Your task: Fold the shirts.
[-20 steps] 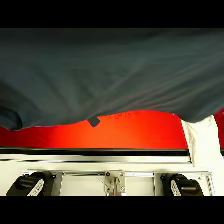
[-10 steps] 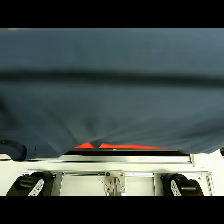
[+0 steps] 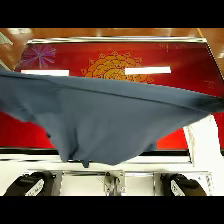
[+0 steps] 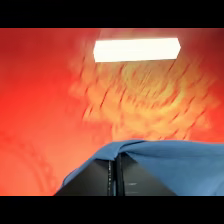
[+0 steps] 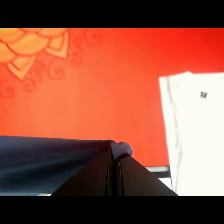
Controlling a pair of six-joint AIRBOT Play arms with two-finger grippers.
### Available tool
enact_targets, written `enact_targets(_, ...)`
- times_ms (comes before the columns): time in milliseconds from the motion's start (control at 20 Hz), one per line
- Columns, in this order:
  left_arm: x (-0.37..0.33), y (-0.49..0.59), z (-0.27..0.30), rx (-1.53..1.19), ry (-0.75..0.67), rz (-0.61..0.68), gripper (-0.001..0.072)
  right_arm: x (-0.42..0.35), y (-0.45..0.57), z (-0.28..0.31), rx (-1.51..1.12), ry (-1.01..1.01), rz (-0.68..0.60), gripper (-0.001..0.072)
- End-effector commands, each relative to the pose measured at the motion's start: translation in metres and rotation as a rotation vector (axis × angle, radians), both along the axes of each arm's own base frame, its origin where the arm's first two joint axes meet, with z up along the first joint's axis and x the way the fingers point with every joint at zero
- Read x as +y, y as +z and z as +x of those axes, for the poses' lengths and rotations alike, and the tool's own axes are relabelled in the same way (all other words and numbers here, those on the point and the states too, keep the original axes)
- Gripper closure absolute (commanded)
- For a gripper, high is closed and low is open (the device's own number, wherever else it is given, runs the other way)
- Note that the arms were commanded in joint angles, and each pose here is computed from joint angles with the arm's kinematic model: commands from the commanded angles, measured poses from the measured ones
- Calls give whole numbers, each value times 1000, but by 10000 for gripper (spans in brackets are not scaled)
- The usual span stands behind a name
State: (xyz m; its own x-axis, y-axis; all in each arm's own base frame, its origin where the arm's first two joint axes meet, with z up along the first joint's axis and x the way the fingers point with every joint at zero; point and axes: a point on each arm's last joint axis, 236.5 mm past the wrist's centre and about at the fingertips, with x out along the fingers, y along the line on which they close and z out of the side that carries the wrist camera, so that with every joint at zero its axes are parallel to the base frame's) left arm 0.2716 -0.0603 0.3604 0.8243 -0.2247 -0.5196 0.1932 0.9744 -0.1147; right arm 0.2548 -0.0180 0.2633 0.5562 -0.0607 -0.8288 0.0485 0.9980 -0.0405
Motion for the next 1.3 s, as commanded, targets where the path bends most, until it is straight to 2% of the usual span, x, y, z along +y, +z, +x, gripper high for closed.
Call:
enact_targets(0, -1, -77, 71, 222, -36, 103, 668, -4, -56, 80, 100, 14, -12, 661)
enact_targets(250, -10, -177, 177, 361, -41, 116, 668, -2, -123, 209, -9, -12, 29, 661)
enact_targets(400, -19, -218, 227, 343, -31, 78, 668, 13, -159, 254, -50, -40, 133, 660)
enact_targets(700, -46, -301, 250, 492, -65, -29, 667, 52, -232, 278, 57, -65, 346, 659)
enact_targets(800, -57, -325, 246, 580, -35, -98, 668, 65, -255, 269, 145, -66, 400, 633)
enact_targets(850, -61, -336, 243, 622, -23, -118, 667, 68, -264, 265, 179, -68, 412, 592)
enact_targets(900, -63, -346, 237, 666, -24, -120, 627, 69, -269, 265, 191, -70, 419, 257)
enact_targets(950, -63, -353, 230, 709, -13, -126, 403, 69, -269, 265, 188, -69, 417, 26)
enact_targets(1000, -56, -355, 222, 754, 15, -128, 11, 63, -263, 265, 181, -53, 399, 26)
enact_targets(1050, -44, -355, 207, 815, 11, -104, 9, 51, -255, 261, 184, -19, 348, 26)
enact_targets(1150, -10, -352, 162, 963, -67, -6, 13, 0, -241, 233, 260, 6, 152, 27)
enact_targets(1200, 9, -349, 139, 1043, -69, 19, 13, -37, -237, 203, 357, -24, 36, 72)
enact_targets(1250, 24, -343, 121, 1087, -54, 4, 13, -69, -234, 172, 464, -46, -46, 81)
